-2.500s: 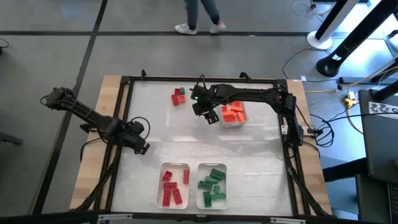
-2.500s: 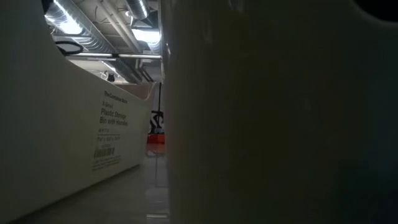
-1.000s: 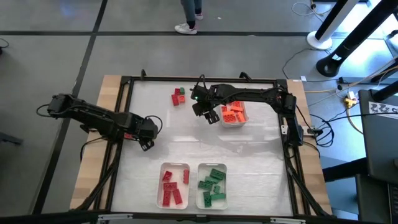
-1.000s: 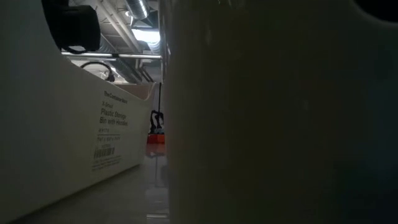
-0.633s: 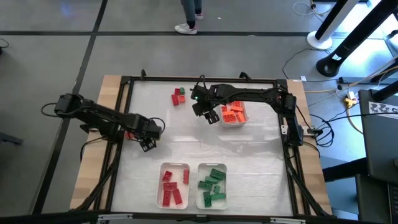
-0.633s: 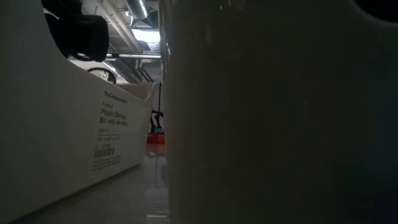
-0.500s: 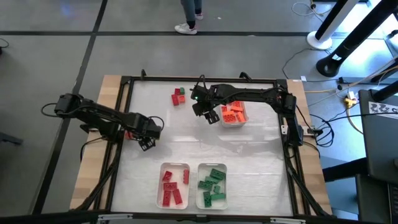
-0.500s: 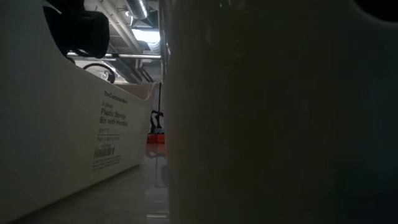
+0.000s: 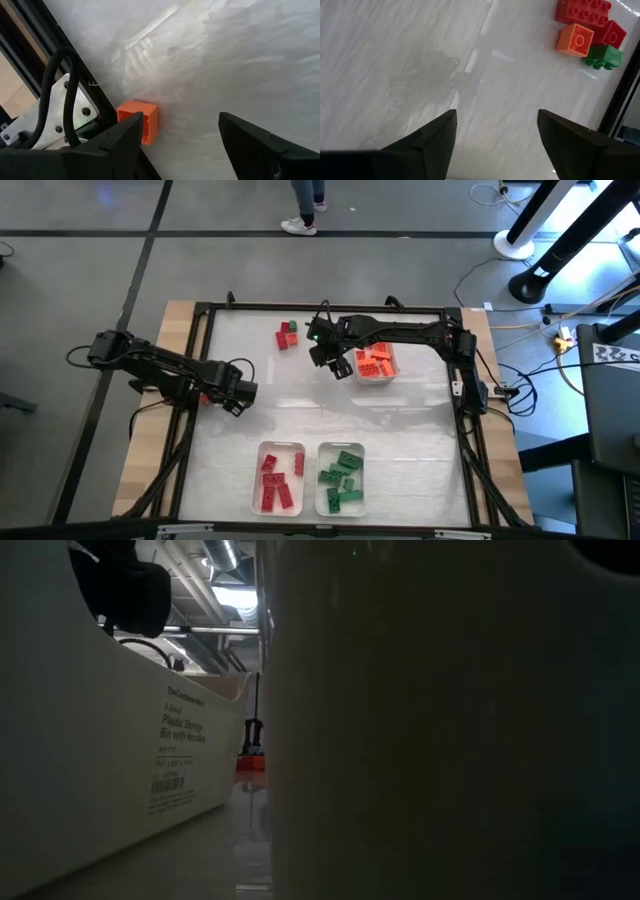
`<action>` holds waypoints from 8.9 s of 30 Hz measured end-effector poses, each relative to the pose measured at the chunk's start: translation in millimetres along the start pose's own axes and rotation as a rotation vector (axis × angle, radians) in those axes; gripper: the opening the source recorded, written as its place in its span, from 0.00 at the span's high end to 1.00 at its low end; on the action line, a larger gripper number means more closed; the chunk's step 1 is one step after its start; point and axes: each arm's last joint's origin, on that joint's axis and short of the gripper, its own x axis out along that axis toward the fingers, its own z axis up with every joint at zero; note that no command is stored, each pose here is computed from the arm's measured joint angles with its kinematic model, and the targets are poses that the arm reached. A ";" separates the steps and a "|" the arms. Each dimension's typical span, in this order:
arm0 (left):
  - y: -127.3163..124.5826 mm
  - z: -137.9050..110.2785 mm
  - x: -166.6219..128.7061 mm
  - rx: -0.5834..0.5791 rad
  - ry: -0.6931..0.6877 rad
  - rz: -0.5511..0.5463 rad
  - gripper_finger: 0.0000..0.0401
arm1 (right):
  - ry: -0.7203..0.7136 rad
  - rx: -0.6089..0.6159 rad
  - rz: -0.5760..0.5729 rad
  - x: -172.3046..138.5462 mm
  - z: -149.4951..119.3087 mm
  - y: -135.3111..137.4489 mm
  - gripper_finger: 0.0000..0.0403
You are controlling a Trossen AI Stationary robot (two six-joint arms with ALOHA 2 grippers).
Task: Sort blocks
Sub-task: Put the orange game piece into the right white bin, then put the red game piece into the bottom left white bin
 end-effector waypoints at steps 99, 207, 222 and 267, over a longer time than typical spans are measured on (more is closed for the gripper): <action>-0.7 17.2 56.0 0.792 0.377 0.212 0.53 | -0.006 0.004 -0.004 -0.1 0.8 -0.2 0.32; -25.1 127.2 -153.5 0.372 -0.919 -0.422 0.40 | -0.475 0.121 -0.030 -65.1 -100.8 -42.1 0.32; -16.6 133.3 -85.6 0.448 -0.819 -0.121 0.40 | -0.413 0.050 0.054 -34.9 -62.1 -11.9 0.32; -11.0 218.3 45.1 -0.394 -0.406 -0.176 0.40 | -0.271 -0.260 0.158 -50.0 33.9 136.3 0.32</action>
